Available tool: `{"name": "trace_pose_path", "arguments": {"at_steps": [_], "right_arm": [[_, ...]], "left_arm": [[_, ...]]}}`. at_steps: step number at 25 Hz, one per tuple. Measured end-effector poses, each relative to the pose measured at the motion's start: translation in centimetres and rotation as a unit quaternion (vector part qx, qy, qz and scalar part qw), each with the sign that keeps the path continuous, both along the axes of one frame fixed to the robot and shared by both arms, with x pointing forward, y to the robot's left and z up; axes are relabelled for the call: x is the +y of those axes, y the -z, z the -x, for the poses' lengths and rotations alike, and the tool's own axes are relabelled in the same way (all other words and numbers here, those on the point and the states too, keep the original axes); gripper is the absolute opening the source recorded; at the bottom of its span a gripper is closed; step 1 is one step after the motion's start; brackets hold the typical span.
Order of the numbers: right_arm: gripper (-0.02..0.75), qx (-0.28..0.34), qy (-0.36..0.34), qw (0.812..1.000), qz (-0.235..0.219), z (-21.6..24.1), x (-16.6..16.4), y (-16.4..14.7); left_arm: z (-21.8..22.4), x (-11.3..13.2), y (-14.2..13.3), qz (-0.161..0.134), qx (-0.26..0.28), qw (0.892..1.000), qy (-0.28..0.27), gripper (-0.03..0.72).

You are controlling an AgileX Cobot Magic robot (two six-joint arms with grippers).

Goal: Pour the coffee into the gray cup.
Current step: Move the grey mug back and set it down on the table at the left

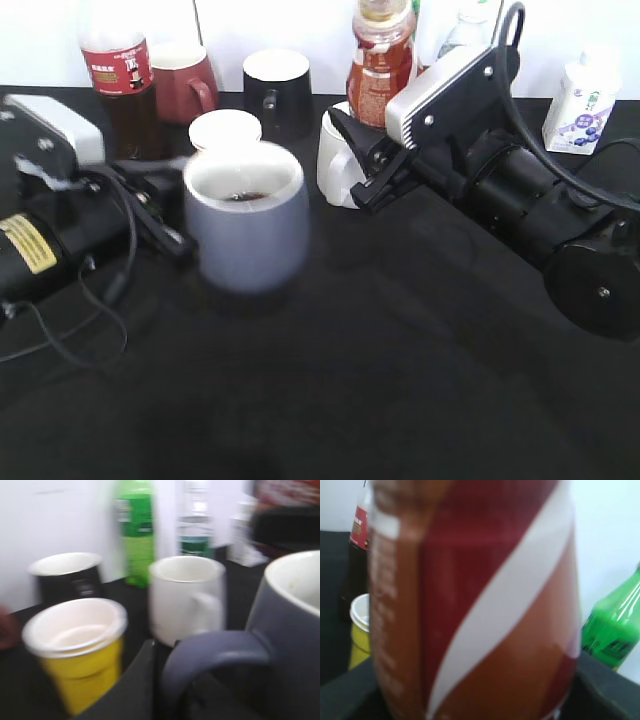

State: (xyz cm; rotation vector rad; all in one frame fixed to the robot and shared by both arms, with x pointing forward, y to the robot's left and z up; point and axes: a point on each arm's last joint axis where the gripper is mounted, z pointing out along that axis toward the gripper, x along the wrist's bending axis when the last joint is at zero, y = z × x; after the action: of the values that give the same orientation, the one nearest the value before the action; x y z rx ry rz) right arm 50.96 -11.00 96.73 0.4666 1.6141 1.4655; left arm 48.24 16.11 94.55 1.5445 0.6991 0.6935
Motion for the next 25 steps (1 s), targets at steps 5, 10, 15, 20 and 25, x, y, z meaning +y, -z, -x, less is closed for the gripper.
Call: {"name": "trace_pose_path", "arguments": {"at_steps": [5, 10, 15, 20, 25], "right_arm": [[0.532, 0.004, 0.000, 1.000, -0.003, 0.0, 0.0, 0.0], [0.532, 0.004, 0.000, 1.000, -0.004, 0.0, 0.0, 0.0], [0.532, 0.004, 0.000, 1.000, -0.004, 0.0, 0.0, 0.0], [0.532, 0.004, 0.000, 1.000, -0.004, 0.0, 0.0, 0.0], [0.532, 0.005, 0.001, 1.000, -0.004, 0.0, 0.0, 0.0]], "left_arm": [[-1.5, 2.6, -0.1, -0.019, -0.016, 0.992, -0.124, 0.058], [-3.1, 7.3, 0.0, -0.022, -0.015, 0.976, -0.214, 0.058], [-3.7, 11.7, -0.3, -0.017, -0.030, 0.957, -0.289, 0.058], [-3.9, 16.5, -0.4, -0.017, -0.034, 0.928, -0.370, 0.058], [-8.7, 19.3, -0.4, -0.012, -0.060, 0.913, -0.402, 0.058]]}}
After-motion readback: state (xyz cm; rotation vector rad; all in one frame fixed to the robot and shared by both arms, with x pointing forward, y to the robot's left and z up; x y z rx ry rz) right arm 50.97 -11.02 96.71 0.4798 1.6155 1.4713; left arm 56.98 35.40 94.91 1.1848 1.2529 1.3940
